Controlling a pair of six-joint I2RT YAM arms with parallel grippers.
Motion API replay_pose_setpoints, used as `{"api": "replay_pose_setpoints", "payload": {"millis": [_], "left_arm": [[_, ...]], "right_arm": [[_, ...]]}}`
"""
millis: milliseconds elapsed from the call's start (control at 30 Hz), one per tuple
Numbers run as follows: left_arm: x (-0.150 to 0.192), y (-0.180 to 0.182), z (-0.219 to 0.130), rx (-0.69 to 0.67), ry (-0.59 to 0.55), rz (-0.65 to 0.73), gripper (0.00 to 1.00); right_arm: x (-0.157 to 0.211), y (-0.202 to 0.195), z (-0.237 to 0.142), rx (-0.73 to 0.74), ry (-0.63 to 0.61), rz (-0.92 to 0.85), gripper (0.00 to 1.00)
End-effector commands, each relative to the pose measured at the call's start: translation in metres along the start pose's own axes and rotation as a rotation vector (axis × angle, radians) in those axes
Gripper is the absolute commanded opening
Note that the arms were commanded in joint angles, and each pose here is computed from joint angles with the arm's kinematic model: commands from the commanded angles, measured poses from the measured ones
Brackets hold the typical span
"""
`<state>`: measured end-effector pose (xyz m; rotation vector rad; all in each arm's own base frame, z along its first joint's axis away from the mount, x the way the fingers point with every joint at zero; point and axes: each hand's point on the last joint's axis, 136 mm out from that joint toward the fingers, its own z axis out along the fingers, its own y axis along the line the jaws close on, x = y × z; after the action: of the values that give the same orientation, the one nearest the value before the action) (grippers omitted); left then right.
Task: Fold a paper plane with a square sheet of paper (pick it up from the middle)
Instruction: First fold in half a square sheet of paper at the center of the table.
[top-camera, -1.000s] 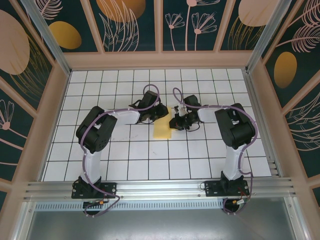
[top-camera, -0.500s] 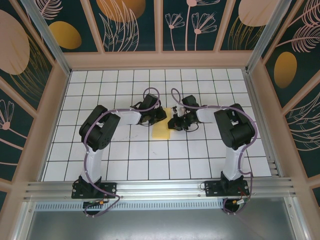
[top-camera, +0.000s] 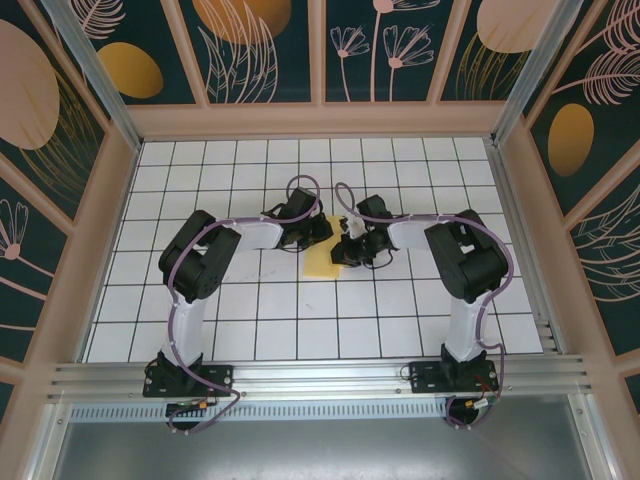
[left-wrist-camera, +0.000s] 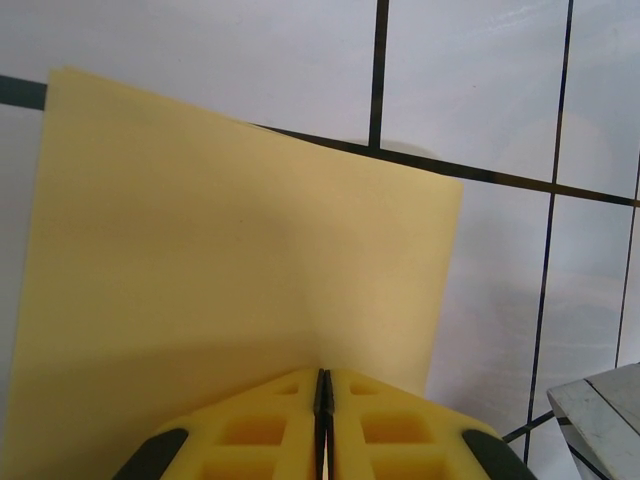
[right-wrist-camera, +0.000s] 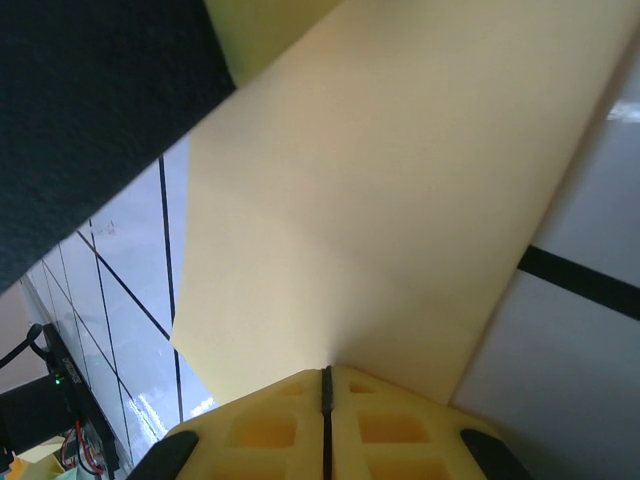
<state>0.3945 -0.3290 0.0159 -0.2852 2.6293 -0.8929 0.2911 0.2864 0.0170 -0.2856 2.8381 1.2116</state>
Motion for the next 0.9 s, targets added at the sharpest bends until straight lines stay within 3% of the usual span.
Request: {"api": "replay_pose_setpoints", "payload": {"millis": [0,433,633,733,867], "left_arm": [[0.011,0.039,0.011,-0.139,0.028,-0.009,0.11],[0.011,0.041,0.013,-0.147,0.026,-0.009,0.11],[0.009,0.036,0.01,-0.128,0.022,-0.004,0.11],[0.009,0.035,0.01,-0.124,0.022,-0.006,0.11],[0.01,0.034,0.01,-0.121,0.025,-0.007,0.11]], "right_arm": [[0.026,-0.005,0.0,0.029,0.055,0.033,0.07],[0.057,-0.003,-0.01,0.051,0.083,0.042,0.07],[0.002,0.025,-0.042,-0.016,-0.118,0.003,0.07],[-0.029,0.019,-0.051,0.004,-0.205,0.025,0.06],[-0.05,0.0,-0.04,0.045,-0.205,0.065,0.06]]}}
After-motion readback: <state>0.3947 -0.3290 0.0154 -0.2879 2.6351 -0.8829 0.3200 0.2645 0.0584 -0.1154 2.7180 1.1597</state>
